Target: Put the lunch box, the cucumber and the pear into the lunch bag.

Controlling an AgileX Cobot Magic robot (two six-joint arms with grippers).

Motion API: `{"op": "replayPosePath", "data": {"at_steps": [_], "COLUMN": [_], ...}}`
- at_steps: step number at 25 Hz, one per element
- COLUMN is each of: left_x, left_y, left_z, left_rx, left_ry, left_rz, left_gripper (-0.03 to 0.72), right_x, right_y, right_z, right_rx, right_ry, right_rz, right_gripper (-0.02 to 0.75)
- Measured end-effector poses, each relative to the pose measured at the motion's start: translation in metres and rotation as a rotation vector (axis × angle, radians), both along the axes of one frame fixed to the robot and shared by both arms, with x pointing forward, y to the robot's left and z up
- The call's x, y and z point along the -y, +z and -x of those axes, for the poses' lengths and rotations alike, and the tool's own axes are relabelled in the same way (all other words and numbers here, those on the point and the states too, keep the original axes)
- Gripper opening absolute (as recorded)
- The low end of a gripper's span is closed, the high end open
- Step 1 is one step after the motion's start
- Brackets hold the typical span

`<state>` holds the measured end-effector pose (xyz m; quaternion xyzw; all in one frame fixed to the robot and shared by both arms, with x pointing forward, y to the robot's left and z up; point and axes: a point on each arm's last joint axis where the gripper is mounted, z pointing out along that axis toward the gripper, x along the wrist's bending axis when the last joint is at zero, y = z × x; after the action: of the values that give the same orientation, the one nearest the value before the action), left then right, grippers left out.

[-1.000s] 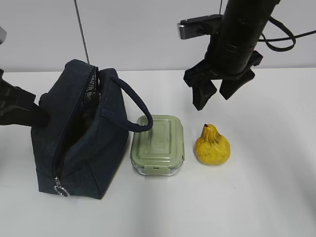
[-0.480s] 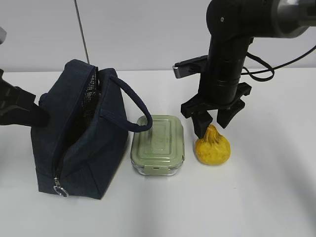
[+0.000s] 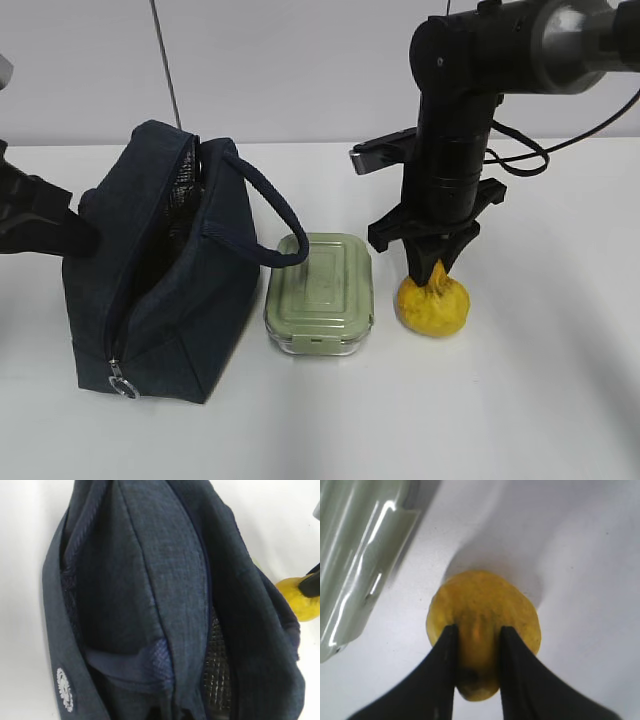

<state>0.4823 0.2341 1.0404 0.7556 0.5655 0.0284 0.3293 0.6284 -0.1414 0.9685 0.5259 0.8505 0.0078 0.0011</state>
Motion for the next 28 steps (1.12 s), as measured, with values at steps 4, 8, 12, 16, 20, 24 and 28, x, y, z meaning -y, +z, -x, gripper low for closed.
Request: {"op": "replayPosePath", "data": {"at_steps": [4, 8, 12, 16, 20, 24, 28], "left_x": [0.0, 0.0, 0.0, 0.0, 0.0, 0.0, 0.0], "left_y": [0.0, 0.0, 0.0, 0.0, 0.0, 0.0, 0.0], "left_z": [0.0, 0.0, 0.0, 0.0, 0.0, 0.0, 0.0], "left_rx": [-0.002, -0.002, -0.001, -0.001, -0.001, -0.002, -0.003], "left_ry": [-0.001, -0.001, -0.002, -0.002, -0.002, -0.003, -0.003], "left_rz": [-0.001, -0.001, -0.001, -0.001, -0.001, -0.002, -0.003], "left_gripper": [0.003, 0.003, 0.003, 0.003, 0.003, 0.003, 0.003], "right_x": [0.001, -0.002, -0.026, -0.065, -0.096, -0.114, -0.122], "right_y": [0.034, 0.099, 0.142, 0.156, 0.156, 0.14, 0.12], "right_z": [0.005, 0.024, 0.044, 0.059, 0.067, 0.062, 0.053], "right_rx": [0.091, 0.251, 0.341, 0.407, 0.465, 0.468, 0.432], "right_ry": [-0.003, 0.026, 0.169, 0.304, 0.39, 0.409, 0.401], "right_rz": [-0.045, -0.226, -0.499, -0.659, -0.739, -0.755, -0.742], "right_gripper": [0.169, 0.167, 0.167, 0.167, 0.166, 0.166, 0.166]}}
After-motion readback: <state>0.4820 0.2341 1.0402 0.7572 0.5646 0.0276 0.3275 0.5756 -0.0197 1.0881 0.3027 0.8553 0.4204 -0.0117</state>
